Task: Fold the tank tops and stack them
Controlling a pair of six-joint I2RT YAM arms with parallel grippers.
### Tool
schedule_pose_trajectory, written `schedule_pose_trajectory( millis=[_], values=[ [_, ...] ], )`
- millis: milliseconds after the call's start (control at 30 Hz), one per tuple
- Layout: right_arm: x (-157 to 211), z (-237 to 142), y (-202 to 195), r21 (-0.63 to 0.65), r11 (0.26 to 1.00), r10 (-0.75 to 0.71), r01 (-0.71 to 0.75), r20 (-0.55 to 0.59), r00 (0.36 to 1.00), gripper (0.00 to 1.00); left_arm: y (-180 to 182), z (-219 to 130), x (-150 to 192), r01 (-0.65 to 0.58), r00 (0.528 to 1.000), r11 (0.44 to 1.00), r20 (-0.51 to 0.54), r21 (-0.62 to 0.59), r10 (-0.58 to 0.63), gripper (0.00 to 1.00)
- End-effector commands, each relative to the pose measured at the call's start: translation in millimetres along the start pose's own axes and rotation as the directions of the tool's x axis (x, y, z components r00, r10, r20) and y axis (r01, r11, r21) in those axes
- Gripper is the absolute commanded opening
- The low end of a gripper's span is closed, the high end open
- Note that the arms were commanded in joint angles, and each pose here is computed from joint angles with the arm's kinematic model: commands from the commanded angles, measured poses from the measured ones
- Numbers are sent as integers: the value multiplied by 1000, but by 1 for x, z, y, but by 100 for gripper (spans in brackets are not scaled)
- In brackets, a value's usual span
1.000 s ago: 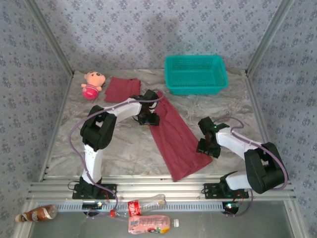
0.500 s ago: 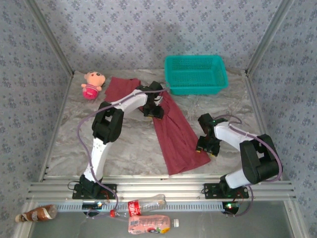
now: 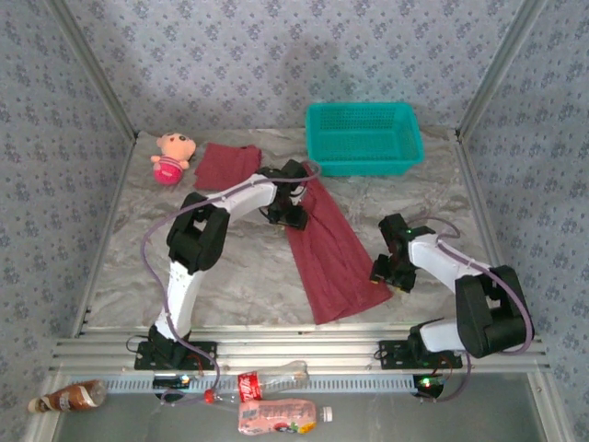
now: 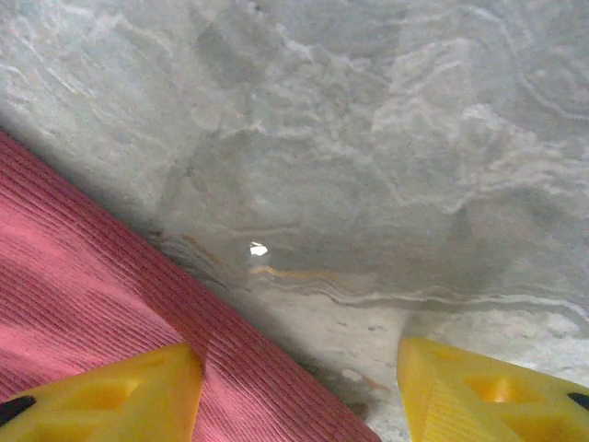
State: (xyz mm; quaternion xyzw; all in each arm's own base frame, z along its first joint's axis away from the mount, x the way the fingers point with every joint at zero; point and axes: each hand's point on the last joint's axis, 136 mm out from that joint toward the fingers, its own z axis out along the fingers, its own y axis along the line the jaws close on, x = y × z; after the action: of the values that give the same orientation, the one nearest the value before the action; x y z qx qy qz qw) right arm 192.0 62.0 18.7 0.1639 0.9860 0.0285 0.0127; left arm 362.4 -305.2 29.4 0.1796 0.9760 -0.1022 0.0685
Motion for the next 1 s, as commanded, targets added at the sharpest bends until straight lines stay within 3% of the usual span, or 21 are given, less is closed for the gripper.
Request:
schedule_pose_trajectory(
  millis=[0,133,267,433,633,833,967],
  values=[
    [-1,-14,-3,-2,999,-38,38,30,999,61,-5,-36,0,8,999,1000,41,-19,-7,53],
    [-1,-24,-3,-12,999,-48,49,48,998,61,-5,-74,-1,44,993,998,112,-39,-39,54],
    [8,-9,0,-34,997,-71,71,9,997,61,-29,-86,38,131,987,991,87,31,-133,55],
    [11,2,5,-69,994,-90,90,-4,996,61,-78,-73,111,266,963,952,5,154,-270,55],
    [2,13,16,-96,986,-136,136,16,991,56,-131,-52,161,365,930,897,-48,248,-365,56],
    [11,15,17,-101,985,-143,141,-9,990,43,-150,-23,193,403,915,885,-90,234,-393,56],
    [20,16,20,-112,982,-156,152,-27,987,38,-167,-9,204,431,902,855,-122,288,-414,56]
  ],
)
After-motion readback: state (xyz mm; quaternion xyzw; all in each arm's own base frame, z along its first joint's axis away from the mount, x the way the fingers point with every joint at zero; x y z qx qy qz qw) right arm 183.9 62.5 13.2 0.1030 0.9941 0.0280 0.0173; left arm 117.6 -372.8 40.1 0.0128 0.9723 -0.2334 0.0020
